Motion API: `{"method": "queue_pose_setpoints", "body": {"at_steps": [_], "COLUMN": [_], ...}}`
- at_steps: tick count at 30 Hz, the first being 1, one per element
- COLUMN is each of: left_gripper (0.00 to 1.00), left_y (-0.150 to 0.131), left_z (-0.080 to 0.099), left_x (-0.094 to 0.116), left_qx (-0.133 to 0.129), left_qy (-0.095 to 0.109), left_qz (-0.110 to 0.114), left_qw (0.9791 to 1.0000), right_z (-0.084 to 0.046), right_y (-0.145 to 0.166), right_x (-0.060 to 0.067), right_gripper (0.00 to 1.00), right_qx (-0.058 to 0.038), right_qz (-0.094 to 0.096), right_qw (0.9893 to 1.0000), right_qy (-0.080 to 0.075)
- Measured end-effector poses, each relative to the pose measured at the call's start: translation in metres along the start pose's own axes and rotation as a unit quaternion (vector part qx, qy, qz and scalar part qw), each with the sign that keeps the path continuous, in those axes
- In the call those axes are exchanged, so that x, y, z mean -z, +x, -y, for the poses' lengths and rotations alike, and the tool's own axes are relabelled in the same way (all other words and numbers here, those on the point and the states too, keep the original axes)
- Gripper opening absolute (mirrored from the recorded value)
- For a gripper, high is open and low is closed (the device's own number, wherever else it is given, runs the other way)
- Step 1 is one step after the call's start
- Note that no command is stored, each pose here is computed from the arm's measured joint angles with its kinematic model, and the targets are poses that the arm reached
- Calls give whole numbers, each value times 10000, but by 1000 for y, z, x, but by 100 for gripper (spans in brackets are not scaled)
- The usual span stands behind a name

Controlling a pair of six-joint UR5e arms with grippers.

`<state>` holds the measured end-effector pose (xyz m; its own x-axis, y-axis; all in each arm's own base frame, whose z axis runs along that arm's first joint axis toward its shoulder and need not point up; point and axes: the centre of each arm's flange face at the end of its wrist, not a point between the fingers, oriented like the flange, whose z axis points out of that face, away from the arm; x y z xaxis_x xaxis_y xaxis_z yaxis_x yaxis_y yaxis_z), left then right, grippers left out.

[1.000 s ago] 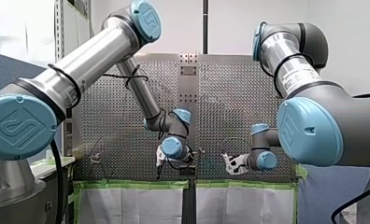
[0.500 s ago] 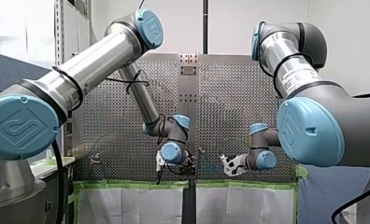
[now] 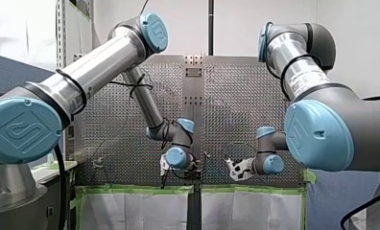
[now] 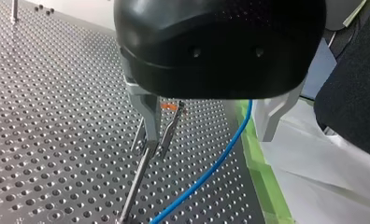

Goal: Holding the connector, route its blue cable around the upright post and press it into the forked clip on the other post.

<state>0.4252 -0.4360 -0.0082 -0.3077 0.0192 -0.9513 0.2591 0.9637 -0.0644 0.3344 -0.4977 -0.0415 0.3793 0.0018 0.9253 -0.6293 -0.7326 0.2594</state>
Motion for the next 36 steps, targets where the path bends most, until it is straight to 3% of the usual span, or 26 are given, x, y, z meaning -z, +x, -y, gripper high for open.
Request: {"method": "queue_pose_setpoints", "body": {"at_steps": [19, 26, 36], "left_gripper": [100, 100, 100], "left_y": [-3, 15, 17], "left_z": [-8, -8, -1], "left_x": [-11, -23, -32], "left_qx": [5, -244, -270], "left_qy": [-41, -68, -48], "left_qz": [-63, -282, -236], "left_qw": [10000, 9993, 9993], "right_z": [0, -1, -2], "right_y": [1, 1, 3], "right_x": [-1, -2, -3], "right_gripper": [0, 0, 0], "right_qx": [-8, -20, -21], "right_qz": [-40, -52, -56], "right_qw": [10000, 10000, 10000], "right_qy": [8, 3, 1]}}
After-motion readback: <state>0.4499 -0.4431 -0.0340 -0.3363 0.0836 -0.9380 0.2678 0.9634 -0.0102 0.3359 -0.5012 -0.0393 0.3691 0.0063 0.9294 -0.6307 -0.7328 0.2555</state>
